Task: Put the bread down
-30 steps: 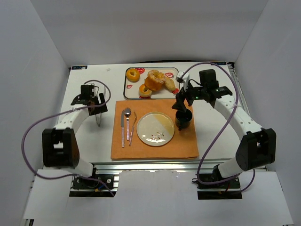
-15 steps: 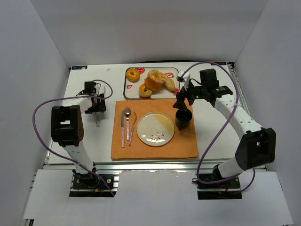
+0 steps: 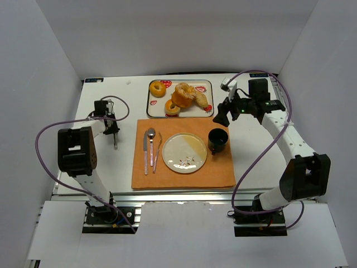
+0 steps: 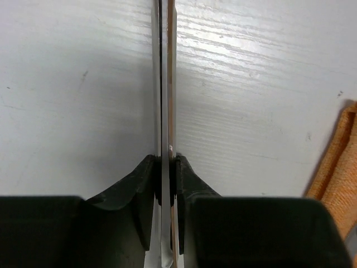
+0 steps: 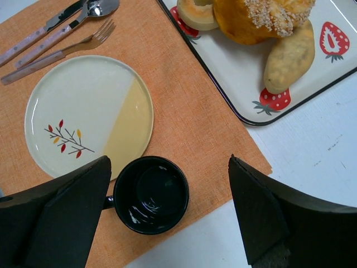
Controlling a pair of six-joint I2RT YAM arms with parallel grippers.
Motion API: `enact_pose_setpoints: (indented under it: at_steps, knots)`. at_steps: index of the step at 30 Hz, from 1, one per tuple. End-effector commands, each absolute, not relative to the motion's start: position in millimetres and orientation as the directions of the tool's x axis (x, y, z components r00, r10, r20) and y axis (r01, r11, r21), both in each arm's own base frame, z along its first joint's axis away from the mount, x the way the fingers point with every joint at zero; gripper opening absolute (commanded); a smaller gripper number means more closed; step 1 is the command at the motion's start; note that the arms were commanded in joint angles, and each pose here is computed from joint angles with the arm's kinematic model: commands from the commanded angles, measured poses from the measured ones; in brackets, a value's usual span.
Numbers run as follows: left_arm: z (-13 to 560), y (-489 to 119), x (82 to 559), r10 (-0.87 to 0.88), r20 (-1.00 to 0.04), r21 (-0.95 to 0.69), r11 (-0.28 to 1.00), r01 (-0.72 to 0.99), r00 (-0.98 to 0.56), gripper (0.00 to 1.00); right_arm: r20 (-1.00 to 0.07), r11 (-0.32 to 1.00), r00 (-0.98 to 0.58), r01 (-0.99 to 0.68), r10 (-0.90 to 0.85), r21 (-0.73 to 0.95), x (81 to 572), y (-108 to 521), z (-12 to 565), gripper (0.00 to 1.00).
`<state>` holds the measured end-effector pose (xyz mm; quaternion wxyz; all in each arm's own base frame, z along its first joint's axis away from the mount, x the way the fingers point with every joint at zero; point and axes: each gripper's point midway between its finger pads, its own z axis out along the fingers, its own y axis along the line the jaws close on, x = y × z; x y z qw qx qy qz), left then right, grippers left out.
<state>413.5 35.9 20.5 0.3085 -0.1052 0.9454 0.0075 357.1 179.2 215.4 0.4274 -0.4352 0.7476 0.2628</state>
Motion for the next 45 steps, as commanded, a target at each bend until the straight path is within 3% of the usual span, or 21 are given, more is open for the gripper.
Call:
enact_pose_setpoints:
  at_steps: [1,6,10,16,21,28,45]
  knots:
    - [41,18,411,-0.247,-0.597,-0.157,0.969,-0.190,-0.763,0.10,-0.900,0.482,-0.196,-0.876,-0.390,-0.018,356,178,250,0.89]
    - [128,-35,431,-0.401,-0.639,-0.462,0.882,-0.089,-0.656,0.10,-0.908,0.497,-0.192,-0.867,-0.373,-0.021,357,172,256,0.89]
    - [180,-72,438,-0.536,-0.575,-0.658,0.752,-0.040,-0.618,0.16,-0.915,0.504,-0.195,-0.864,-0.352,-0.010,359,170,259,0.89]
    - [210,-104,453,-0.624,-0.463,-0.796,0.605,-0.013,-0.629,0.23,-0.926,0.498,-0.199,-0.867,-0.320,0.015,362,173,263,0.89]
    - [220,-138,464,-0.643,-0.391,-0.850,0.527,-0.011,-0.658,0.35,-0.931,0.495,-0.196,-0.869,-0.308,0.019,362,174,264,0.89]
    - [210,-151,471,-0.665,-0.330,-0.869,0.491,-0.059,-0.670,0.43,-0.935,0.502,-0.195,-0.865,-0.296,0.021,360,170,264,0.89]
    - [172,-147,482,-0.722,-0.291,-0.837,0.510,-0.198,-0.628,0.45,-0.938,0.511,-0.204,-0.859,-0.279,0.035,359,164,261,0.89]
